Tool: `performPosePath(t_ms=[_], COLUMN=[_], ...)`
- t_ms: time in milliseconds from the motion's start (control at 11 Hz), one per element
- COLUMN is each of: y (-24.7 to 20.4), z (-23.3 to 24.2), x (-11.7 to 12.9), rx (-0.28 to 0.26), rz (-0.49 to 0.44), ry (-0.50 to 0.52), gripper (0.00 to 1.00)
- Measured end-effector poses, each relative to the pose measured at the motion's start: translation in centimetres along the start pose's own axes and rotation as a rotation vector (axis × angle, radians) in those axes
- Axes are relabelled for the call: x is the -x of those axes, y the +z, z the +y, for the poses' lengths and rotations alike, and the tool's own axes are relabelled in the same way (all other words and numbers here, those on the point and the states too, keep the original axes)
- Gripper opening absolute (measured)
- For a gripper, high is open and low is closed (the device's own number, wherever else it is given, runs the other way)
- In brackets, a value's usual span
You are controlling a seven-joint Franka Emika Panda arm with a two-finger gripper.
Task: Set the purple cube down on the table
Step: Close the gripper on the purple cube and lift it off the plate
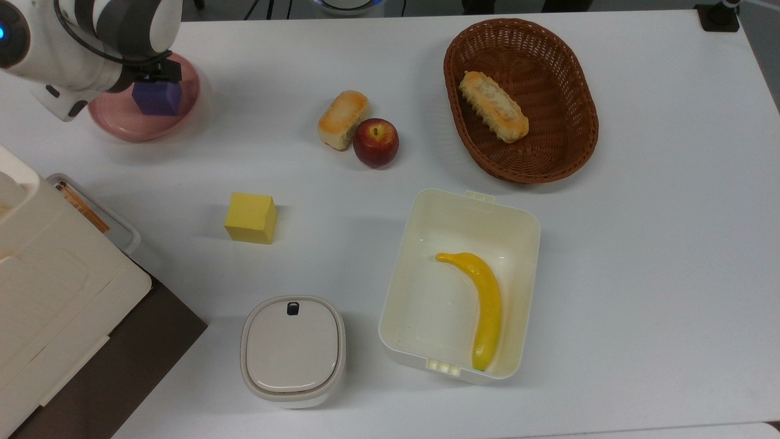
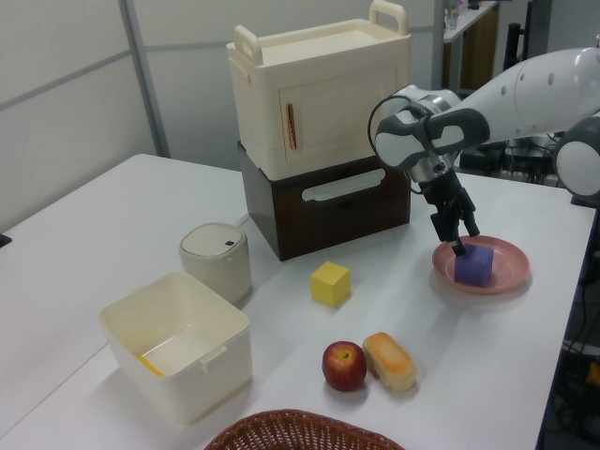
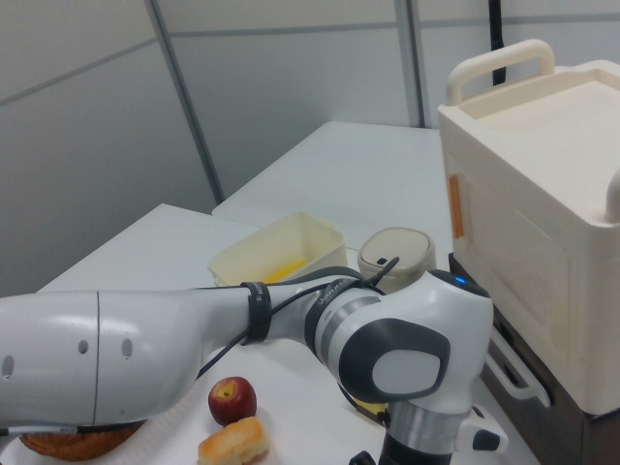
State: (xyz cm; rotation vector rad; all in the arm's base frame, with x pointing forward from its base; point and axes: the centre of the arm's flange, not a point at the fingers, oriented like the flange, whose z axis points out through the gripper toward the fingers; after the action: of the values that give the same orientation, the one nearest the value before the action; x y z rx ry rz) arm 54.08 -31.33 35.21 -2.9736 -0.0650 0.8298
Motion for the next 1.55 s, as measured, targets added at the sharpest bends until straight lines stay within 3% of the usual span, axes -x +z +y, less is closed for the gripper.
performPosePath(t_ms=[454, 545, 636, 727, 909, 1000, 1182, 1545], y=[2.0, 2.2, 2.2, 2.2, 2.2, 2.0, 1.8, -0.9], z=[0.2, 0.2, 0.3, 0.3, 0.4, 0.3, 0.2, -1.1], x=[-1.2, -1.3, -1.3, -1.3, -1.2, -1.2, -1.2, -0.8], rx=[-0.001, 0.001, 0.003, 0.01, 0.016, 0.02, 0.024, 0.043], rz=[-0.042, -0.047, -0.05, -0.054, -0.058, -0.055, -0.054, -0.042], ry=[-0.006, -0.007, -0.007, -0.007, -0.007, -0.007, -0.008, -0.019], gripper=[0.96, 0.88, 0.87, 0.75, 0.64, 0.52, 0.47, 0.46])
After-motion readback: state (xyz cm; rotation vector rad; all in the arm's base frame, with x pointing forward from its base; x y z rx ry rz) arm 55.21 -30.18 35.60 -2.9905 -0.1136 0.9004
